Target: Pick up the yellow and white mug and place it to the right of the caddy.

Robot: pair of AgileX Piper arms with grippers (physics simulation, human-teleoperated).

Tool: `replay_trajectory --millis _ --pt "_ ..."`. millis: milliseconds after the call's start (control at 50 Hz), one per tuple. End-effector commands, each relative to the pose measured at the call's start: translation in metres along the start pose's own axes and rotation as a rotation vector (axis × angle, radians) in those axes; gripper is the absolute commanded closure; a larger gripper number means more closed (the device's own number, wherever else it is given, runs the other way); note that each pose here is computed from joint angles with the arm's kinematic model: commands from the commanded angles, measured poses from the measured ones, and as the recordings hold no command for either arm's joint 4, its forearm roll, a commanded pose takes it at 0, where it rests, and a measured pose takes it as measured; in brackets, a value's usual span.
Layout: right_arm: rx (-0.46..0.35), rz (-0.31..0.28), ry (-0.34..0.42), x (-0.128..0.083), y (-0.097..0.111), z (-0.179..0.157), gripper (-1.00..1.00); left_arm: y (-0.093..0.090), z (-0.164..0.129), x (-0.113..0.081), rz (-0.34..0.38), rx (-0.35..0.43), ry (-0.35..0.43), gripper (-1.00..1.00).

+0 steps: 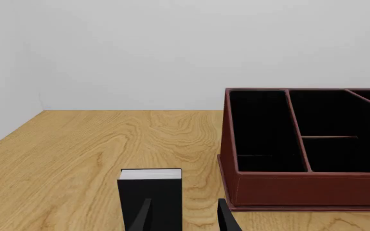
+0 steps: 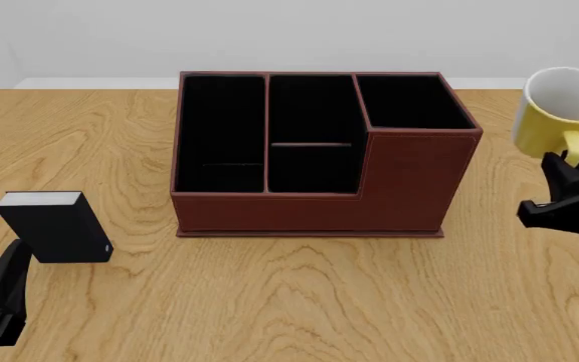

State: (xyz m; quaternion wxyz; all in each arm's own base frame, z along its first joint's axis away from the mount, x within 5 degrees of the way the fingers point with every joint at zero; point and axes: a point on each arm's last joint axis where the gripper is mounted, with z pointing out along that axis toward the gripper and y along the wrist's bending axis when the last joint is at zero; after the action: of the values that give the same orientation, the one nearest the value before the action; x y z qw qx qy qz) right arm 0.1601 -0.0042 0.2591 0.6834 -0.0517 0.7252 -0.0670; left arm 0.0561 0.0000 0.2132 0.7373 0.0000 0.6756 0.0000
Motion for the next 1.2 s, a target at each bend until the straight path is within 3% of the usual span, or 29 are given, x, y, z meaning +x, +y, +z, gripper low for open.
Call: replay_trajectory --millis 20,1200 --pt "-0.001 -0.003 0.020 0.012 0.002 0.008 1.00 0.000 0.000 0.000 0.000 0.000 0.000 -1.00" --pt "0.034 0.044 0.108 0.061 0.001 0.035 1.00 0.000 0.000 0.000 0.000 0.000 0.000 -1.00"
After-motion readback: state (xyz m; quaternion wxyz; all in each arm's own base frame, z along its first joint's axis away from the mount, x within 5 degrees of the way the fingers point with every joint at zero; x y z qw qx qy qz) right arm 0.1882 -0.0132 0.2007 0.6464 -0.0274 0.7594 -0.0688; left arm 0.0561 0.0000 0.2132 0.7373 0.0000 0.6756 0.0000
